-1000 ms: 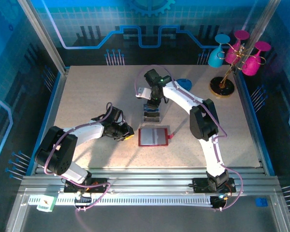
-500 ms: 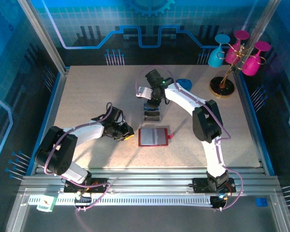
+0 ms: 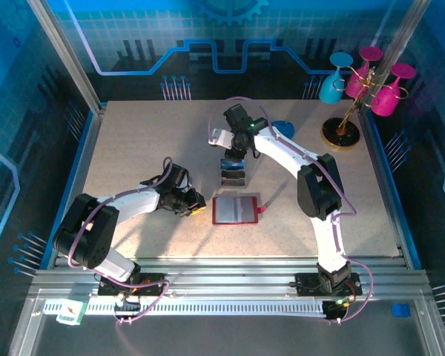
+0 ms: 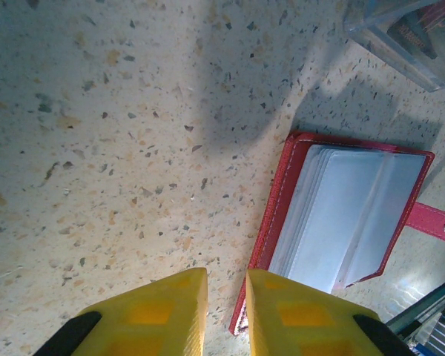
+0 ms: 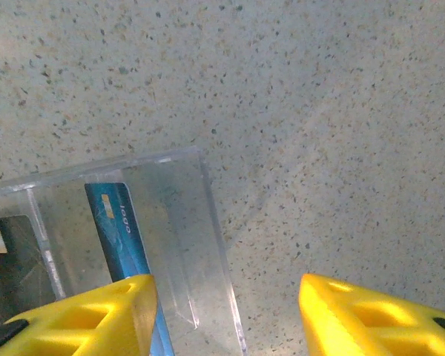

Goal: Take the credit cards out of the card holder

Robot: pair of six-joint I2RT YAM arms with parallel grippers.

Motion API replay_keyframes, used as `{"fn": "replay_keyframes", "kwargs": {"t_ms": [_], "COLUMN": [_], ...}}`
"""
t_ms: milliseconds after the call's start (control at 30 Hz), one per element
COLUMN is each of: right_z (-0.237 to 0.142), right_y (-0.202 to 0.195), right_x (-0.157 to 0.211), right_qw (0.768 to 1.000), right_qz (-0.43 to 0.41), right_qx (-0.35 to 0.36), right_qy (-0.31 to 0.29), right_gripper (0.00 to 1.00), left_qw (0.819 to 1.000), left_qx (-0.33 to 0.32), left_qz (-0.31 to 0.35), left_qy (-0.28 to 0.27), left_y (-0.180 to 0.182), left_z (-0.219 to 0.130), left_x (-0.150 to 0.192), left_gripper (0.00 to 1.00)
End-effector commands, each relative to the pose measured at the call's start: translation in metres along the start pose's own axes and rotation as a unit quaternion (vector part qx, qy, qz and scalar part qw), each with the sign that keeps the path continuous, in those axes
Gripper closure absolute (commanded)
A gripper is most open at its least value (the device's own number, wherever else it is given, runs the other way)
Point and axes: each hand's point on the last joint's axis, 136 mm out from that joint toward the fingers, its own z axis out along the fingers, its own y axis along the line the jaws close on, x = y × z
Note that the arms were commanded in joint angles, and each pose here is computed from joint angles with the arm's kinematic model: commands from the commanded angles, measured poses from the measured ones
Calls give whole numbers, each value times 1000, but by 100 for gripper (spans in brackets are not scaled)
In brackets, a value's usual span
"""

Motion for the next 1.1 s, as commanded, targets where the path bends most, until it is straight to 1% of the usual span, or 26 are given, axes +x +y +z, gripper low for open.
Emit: {"fn": "replay_keyframes", "kwargs": {"t_ms": [0,533,733,833,900,967,1033,1067], "right_z": [15,28,22,12,1,-9,-21,-24], "right_y": [5,28,34,35,32,23,14,9], "right_x": [6,18,18,11,1,-6,-11,-13], "right_qw": [1000,998,998,997,997,995,989,983], "right_qz": [-3,-3,-1,7,29,68,125,166], "right_qx": [-6,-48,-61,-71,-77,-71,-64,-60], "right_qy": [16,31,28,11,-9,-22,-37,-43], "right_gripper": [46,46,47,47,47,47,47,48], "left_qw": [1000,1000,1000,1000,1000,1000,1000,1000], "left_qx": [9,8,9,10,11,11,11,10], "left_qz": [2,1,1,2,2,2,4,3], "left_qy": [0,4,4,5,5,4,2,1], "left_y": [-2,0,0,-1,-2,-2,-3,-2], "left_z": [-5,-2,-2,-2,-2,-3,-3,-3], "left_x": [2,2,3,2,2,2,1,1], "left_gripper": [79,79,79,78,79,78,78,78]}}
